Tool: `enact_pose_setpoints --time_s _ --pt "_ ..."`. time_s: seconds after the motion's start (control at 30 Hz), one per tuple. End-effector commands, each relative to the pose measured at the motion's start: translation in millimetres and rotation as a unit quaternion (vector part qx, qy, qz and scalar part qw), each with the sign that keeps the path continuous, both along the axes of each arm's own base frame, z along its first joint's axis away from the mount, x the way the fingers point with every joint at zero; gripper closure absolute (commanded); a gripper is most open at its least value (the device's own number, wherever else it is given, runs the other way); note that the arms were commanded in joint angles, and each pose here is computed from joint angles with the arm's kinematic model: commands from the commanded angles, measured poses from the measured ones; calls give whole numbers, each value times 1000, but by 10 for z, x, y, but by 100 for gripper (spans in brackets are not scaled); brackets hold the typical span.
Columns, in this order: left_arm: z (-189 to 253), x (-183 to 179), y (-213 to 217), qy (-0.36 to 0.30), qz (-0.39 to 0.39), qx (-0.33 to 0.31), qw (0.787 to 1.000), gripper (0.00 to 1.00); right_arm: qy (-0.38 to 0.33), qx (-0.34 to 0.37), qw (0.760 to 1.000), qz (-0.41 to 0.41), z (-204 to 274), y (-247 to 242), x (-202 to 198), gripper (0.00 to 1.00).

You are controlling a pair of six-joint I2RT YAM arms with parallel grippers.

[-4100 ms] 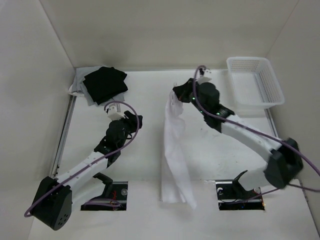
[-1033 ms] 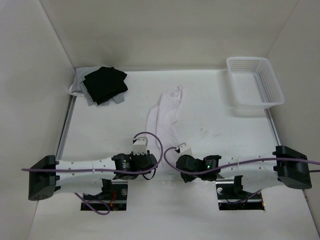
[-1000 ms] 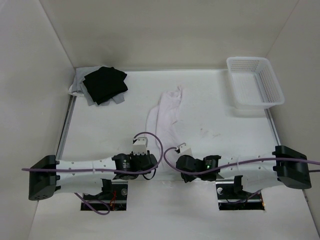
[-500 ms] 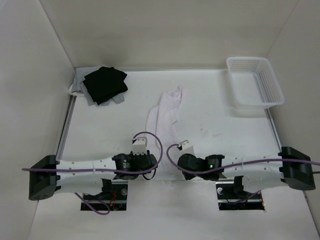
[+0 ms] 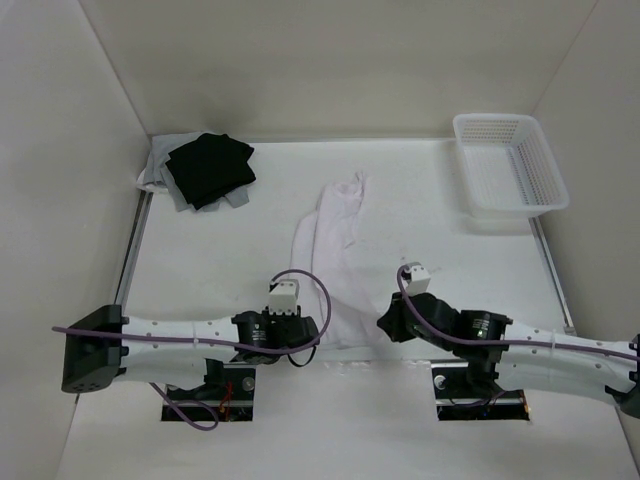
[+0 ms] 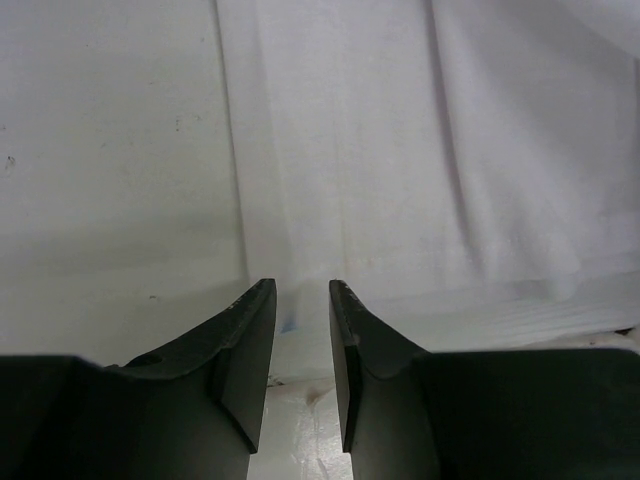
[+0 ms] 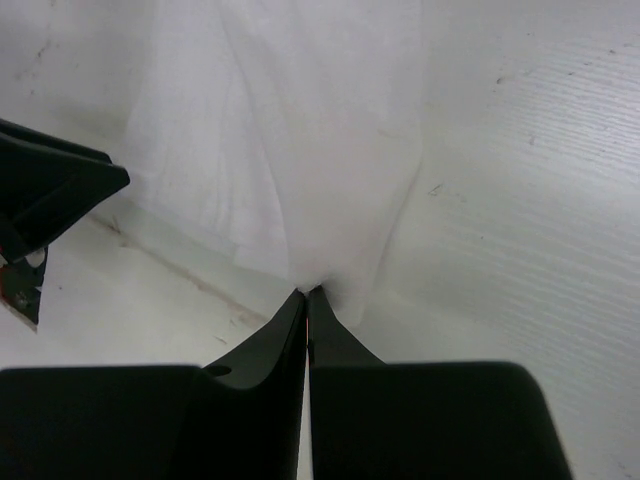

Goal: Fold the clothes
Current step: Flatten the tank top out

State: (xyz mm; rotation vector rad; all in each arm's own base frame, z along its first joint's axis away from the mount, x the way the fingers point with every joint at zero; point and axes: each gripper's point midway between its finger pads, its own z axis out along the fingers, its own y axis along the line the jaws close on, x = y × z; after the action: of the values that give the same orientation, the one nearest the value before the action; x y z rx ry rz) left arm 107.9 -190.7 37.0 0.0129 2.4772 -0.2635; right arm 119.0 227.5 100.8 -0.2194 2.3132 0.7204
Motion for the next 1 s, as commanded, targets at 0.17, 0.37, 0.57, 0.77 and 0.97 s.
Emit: enact_pose_setpoints --time_s 0.17,0.37,0.57,0.77,0.97 --pt "-69 1 -25 -8 3 36 999 75 -9 40 999 -10 81 43 68 96" --pt "-84 6 24 -4 11 32 999 87 -11 44 999 -15 94 39 92 96" --pt "10 49 76 -11 28 14 999 97 -18 56 998 -26 147 6 138 96" --pt "327 148 71 -31 37 -37 998 93 -33 74 996 -35 274 -50 205 95" --pt "168 95 150 -6 43 -42 998 89 -27 70 997 -30 237 -39 196 95"
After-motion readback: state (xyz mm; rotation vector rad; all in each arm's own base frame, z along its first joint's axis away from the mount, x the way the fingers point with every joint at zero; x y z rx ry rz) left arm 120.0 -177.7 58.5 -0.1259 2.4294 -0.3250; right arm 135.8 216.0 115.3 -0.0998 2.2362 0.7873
